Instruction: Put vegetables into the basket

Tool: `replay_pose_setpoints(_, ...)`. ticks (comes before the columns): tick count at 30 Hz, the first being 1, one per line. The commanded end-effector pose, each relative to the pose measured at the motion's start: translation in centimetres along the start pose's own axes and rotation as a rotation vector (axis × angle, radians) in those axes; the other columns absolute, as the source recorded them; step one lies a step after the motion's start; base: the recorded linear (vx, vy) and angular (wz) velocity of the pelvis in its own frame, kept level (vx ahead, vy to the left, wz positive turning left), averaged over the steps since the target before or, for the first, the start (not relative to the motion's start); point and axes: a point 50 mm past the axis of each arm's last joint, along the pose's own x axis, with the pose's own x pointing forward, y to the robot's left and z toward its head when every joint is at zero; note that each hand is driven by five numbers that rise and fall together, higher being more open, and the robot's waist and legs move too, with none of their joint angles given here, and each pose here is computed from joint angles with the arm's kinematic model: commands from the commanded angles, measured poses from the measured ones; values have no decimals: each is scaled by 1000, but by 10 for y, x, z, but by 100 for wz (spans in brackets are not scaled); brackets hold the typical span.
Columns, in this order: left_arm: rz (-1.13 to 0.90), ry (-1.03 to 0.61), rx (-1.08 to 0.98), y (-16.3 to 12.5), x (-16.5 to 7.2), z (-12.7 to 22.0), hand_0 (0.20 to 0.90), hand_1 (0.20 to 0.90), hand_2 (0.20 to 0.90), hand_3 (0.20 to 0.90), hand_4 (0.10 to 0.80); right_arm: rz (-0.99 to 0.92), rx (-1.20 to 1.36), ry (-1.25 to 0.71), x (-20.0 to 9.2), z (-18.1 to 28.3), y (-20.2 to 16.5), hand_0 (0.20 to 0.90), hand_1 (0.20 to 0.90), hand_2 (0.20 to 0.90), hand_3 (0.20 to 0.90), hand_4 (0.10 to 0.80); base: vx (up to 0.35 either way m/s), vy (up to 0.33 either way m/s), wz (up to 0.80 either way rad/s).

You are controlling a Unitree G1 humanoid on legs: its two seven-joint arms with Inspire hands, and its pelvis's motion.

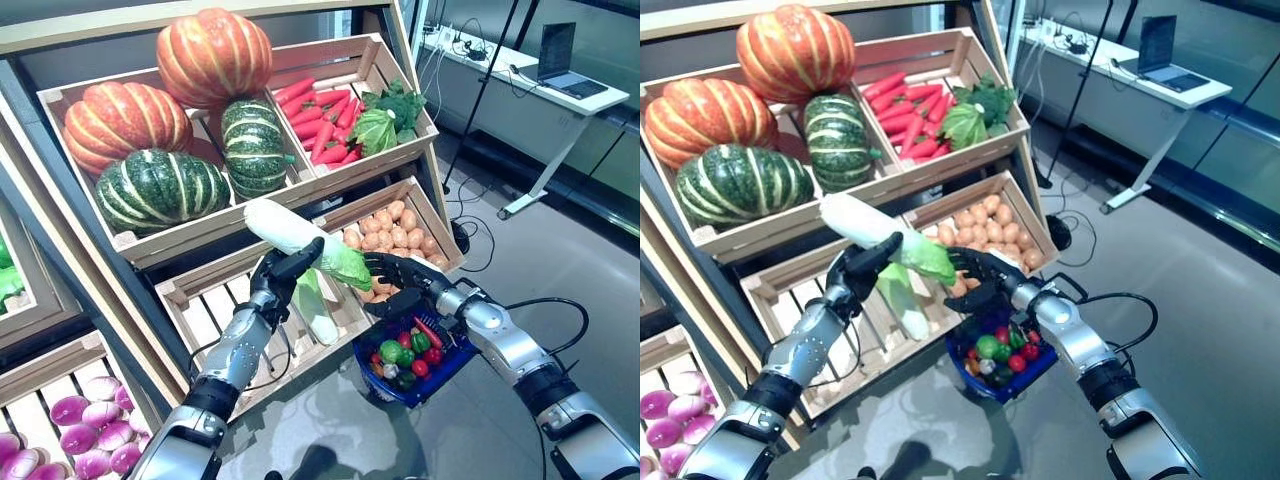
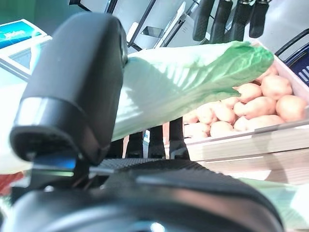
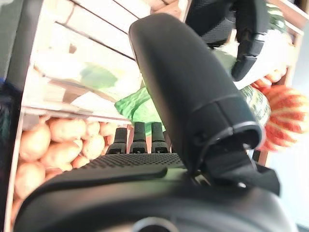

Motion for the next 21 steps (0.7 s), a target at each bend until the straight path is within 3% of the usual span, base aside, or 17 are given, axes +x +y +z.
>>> replay_pose_setpoints(1,-198,-106,7,-37,8,26,300,300,300,300,400,-28,-107,-166,14,57,-14,900,900,900,900,800,50,-6,-5)
replay_pose_setpoints(15,-253,-58,258,-42,10,18,300,300,300,300,400,-88,-109,-153,19,76,-19,900,900,900,900,800,-14,12,1)
replay_pose_setpoints(21,-270,-33,254,-47,11,12,300,300,300,300,400,-96,-89,-154,24,87,-17,900,900,900,900,800,0,0,0)
